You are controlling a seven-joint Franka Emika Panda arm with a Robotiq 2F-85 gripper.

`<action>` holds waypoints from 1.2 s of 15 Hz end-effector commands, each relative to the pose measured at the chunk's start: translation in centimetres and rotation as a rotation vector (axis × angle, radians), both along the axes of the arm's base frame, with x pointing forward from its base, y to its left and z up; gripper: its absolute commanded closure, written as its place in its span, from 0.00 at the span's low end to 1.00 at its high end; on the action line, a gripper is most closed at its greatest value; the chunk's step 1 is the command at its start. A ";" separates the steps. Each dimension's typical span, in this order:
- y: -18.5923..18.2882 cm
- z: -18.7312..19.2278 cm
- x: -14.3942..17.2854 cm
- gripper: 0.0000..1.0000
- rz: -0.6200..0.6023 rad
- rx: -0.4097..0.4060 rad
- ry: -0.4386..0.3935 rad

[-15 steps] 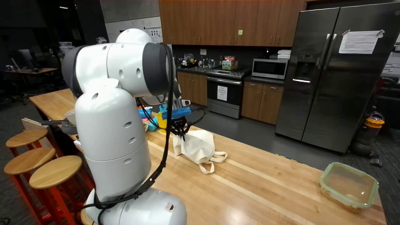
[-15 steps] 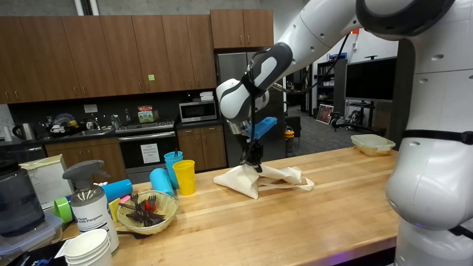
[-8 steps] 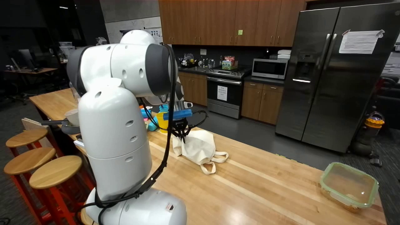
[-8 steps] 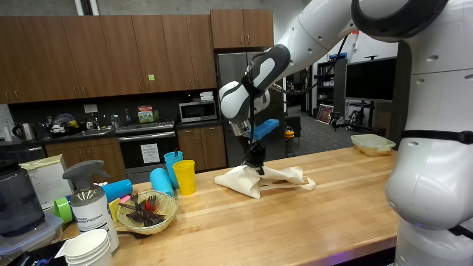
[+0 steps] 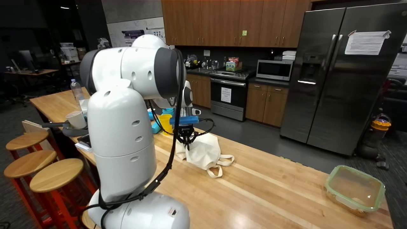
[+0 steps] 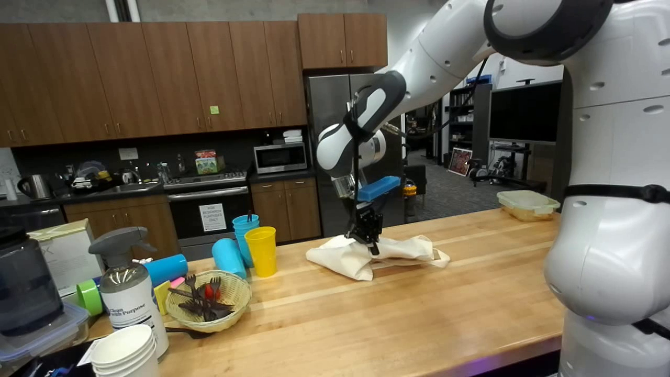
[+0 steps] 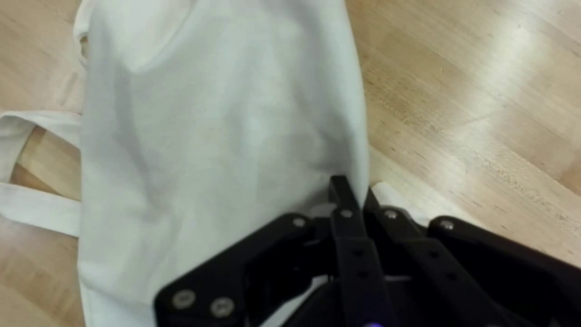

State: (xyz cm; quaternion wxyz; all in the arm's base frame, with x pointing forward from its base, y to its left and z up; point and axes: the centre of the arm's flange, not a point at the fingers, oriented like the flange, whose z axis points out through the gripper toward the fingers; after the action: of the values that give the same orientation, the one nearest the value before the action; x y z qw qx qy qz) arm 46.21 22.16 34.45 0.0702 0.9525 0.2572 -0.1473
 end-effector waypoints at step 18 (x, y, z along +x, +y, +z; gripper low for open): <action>-6.3 -6.8 2.1 0.99 -0.312 0.070 0.284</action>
State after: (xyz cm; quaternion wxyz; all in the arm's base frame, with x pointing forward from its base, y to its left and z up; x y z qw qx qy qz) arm 47.76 16.91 28.92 -0.0081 0.9546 0.1565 -0.2534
